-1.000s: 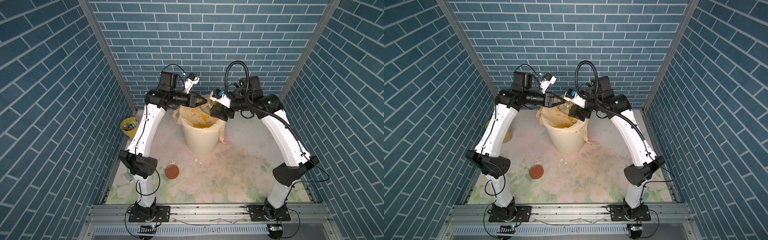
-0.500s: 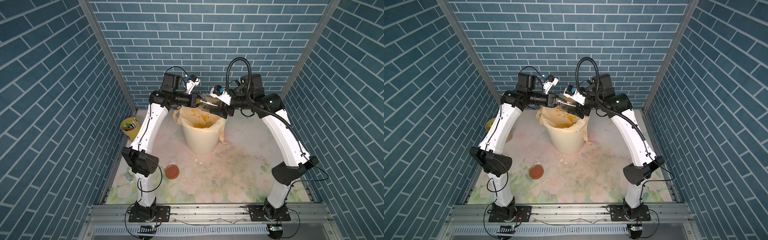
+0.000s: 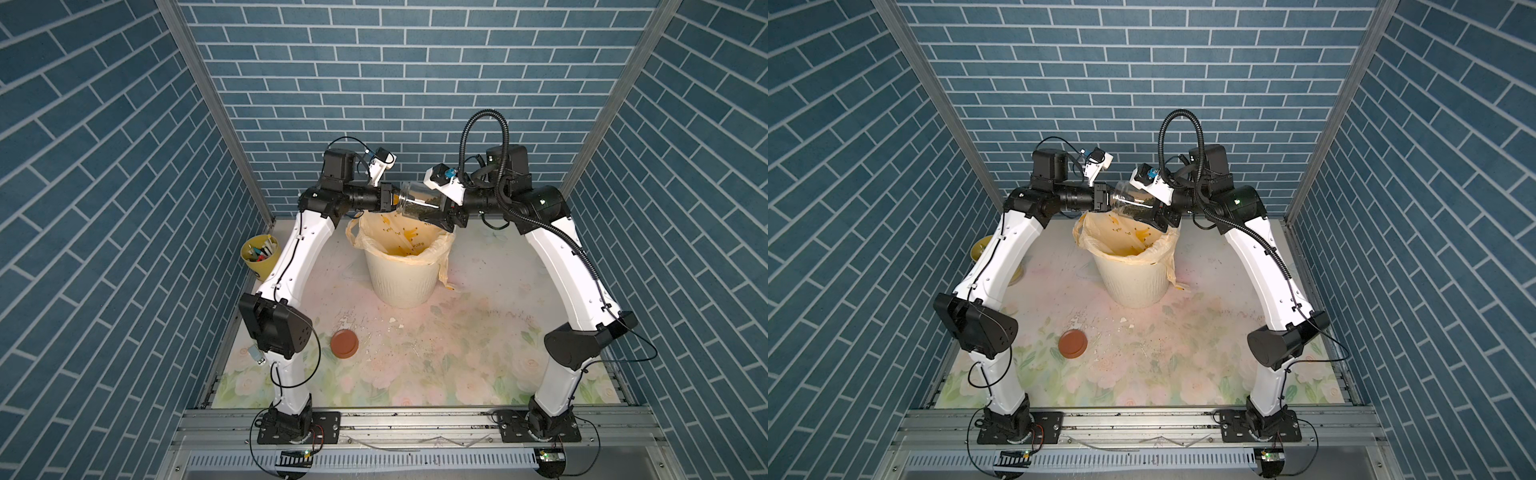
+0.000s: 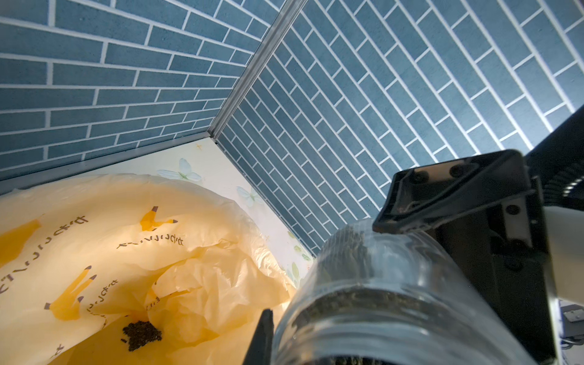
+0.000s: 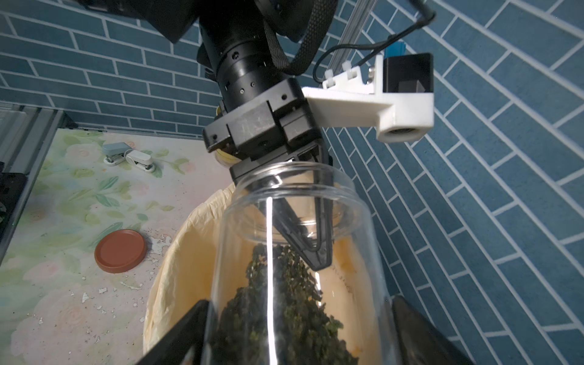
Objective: Empty moldy tea leaves from jars
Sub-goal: Pour the moldy tea leaves from the jar into the trash bin.
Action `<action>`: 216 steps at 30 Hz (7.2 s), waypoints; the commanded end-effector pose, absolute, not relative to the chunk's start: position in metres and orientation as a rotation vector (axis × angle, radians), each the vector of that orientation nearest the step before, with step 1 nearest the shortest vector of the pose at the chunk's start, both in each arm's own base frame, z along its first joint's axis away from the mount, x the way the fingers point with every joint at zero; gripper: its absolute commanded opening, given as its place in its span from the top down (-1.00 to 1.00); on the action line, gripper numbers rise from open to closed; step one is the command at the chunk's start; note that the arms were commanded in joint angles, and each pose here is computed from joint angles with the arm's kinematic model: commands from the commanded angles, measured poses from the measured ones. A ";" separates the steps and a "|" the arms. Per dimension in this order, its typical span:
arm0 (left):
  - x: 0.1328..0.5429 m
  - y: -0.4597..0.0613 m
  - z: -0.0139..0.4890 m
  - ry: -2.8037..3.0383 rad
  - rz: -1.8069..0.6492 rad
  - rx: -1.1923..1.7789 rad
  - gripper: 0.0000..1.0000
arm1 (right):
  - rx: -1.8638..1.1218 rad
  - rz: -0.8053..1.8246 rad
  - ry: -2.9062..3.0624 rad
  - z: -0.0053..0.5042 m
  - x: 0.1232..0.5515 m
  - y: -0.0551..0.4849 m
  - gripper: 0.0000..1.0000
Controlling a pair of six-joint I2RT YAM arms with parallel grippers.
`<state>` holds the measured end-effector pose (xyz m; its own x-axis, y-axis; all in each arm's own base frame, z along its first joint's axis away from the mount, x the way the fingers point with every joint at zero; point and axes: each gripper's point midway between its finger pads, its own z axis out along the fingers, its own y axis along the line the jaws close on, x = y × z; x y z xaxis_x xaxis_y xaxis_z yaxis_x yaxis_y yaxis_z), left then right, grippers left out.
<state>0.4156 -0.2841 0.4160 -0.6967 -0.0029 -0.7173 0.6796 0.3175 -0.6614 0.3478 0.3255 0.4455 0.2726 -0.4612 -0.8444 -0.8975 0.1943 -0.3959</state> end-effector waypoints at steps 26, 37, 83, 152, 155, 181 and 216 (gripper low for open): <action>0.368 -0.277 0.491 1.688 -1.493 0.742 1.00 | -1.048 0.957 1.348 0.473 0.361 0.293 -0.98; 0.371 -0.275 0.489 1.679 -1.499 0.730 1.00 | -1.068 1.071 1.309 0.478 0.351 0.289 -0.98; 0.411 -0.265 0.449 1.811 -1.443 0.649 1.00 | -1.217 1.215 1.268 0.469 0.351 0.293 -0.98; 0.413 -0.199 0.464 1.772 -1.284 0.521 -0.73 | -1.178 1.020 1.611 0.450 0.363 0.320 1.00; 0.417 -0.187 0.459 1.799 -1.215 0.480 -0.76 | -1.158 0.985 1.662 0.443 0.368 0.316 1.00; 0.430 -0.199 0.421 2.023 -0.765 0.461 -0.77 | -1.024 0.643 1.922 0.403 0.400 0.322 1.00; 0.408 -0.193 0.420 1.964 -0.604 0.623 -0.71 | -1.110 0.592 1.938 0.393 0.384 0.324 1.00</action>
